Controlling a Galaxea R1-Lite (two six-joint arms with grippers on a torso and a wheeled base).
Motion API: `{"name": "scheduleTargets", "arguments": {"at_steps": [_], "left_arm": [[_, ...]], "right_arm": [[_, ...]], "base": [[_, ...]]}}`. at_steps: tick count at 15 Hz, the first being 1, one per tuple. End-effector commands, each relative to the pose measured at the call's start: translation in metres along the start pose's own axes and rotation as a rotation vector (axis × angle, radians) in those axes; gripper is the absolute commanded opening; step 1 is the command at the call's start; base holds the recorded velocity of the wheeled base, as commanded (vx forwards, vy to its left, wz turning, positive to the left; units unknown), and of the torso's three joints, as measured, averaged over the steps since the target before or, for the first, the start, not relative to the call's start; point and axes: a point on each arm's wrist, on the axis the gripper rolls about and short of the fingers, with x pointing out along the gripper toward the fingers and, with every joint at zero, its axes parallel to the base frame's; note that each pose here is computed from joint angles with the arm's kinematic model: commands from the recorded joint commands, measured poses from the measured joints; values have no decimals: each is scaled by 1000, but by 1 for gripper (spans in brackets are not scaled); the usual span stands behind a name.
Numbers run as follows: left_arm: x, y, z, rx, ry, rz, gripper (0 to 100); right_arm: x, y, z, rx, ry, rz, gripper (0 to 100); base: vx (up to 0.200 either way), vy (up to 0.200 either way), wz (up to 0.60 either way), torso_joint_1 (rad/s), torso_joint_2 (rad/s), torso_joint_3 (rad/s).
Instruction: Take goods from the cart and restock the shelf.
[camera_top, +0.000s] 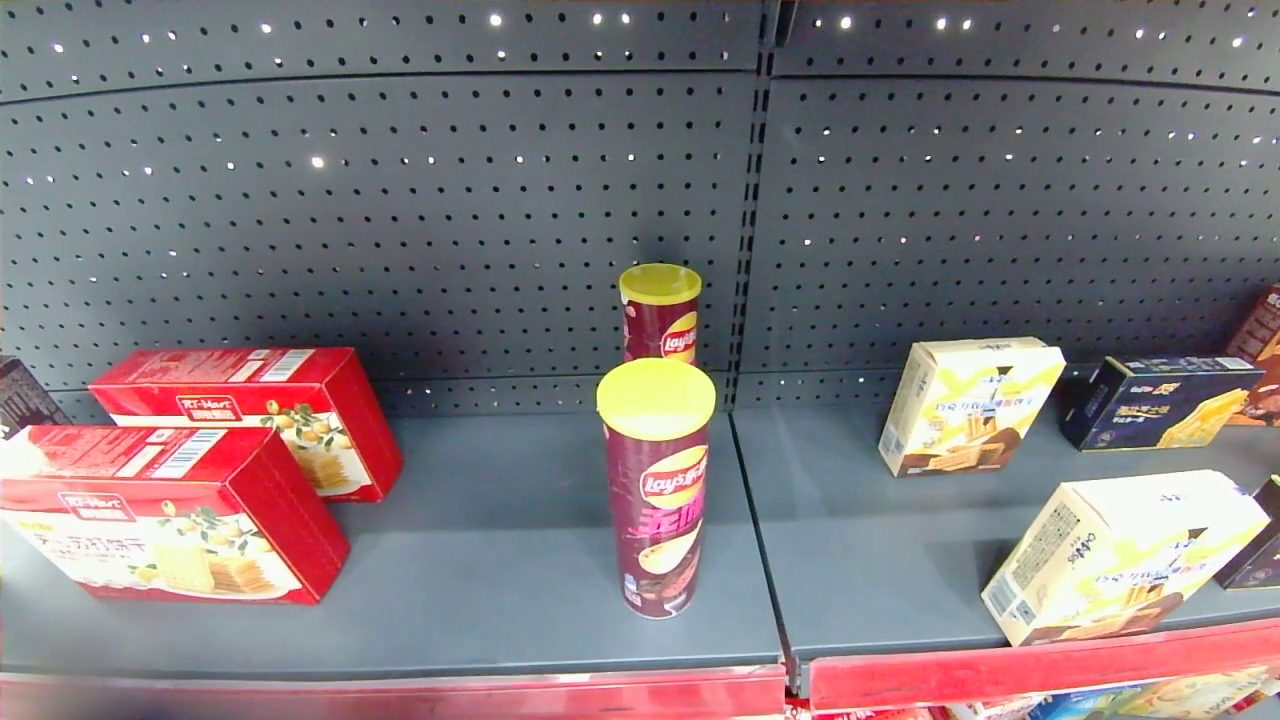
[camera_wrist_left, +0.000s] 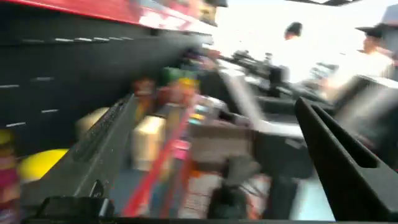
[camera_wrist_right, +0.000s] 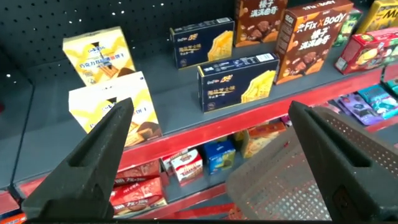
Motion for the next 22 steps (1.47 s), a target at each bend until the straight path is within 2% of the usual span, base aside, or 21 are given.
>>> {"name": "scheduleTargets", "arguments": {"at_steps": [1,2,3,4,5,6,7,8,9,10,12,13,14,15,16,17,20,21,22], "left_arm": [[11,28,4,125,-95,507,100],[1,45,9,196,-174,819,100],[-11,55,11,235,-258,1068,100],[-21,61,9,252,-310,1204,100],[-33,60,-6,258,-303,1277,100],[-42,53,-20,258,-291,1287,100],[-66,41,-59,268,-233,1309,100],[-82,34,-88,280,-186,1326,100],[-94,29,-110,278,-166,1341,100],[-106,27,-134,280,-152,1392,100],[-121,31,-171,283,-112,1561,100],[-128,31,-188,280,-87,1664,100],[-135,25,-205,237,-19,1714,100],[-139,18,-218,223,24,1693,100],[-138,21,-216,214,52,1679,100],[-137,21,-216,226,74,1657,100],[-136,21,-217,261,171,1516,100],[-133,21,-218,294,249,1382,100],[-129,20,-220,305,308,1191,100]], "right_arm": [[0,-1,0,1,-3,9,100],[0,-1,0,3,0,17,100],[1,-1,-1,7,2,26,100],[1,-3,-2,16,6,47,100],[1,-4,-3,25,13,68,100],[1,-5,-4,26,17,74,100],[4,-5,-6,31,25,85,100],[5,-5,-7,33,31,97,100],[6,-6,-8,35,37,107,100],[7,-6,-8,34,40,114,100],[7,-6,-7,34,38,120,100],[7,-7,-7,34,36,122,100],[6,-7,-8,35,34,124,100],[6,-7,-8,35,34,124,100],[5,-8,-10,34,36,122,100],[5,-8,-9,37,31,121,100],[4,-8,-10,38,28,122,100],[3,-8,-10,38,27,119,100],[3,-8,-10,39,24,116,100]], "base": [[0,0,0,0,0,0],[0,0,0,0,0,0],[0,0,0,0,0,0],[0,0,0,0,0,0],[0,0,0,0,0,0],[0,0,0,0,0,0],[0,0,0,0,0,0],[0,0,0,0,0,0],[0,0,0,0,0,0],[0,0,0,0,0,0],[0,0,0,0,0,0],[0,0,0,0,0,0],[0,0,0,0,0,0],[0,0,0,0,0,0],[0,0,0,0,0,0],[0,0,0,0,0,0],[0,0,0,0,0,0],[0,0,0,0,0,0],[0,0,0,0,0,0]]}}
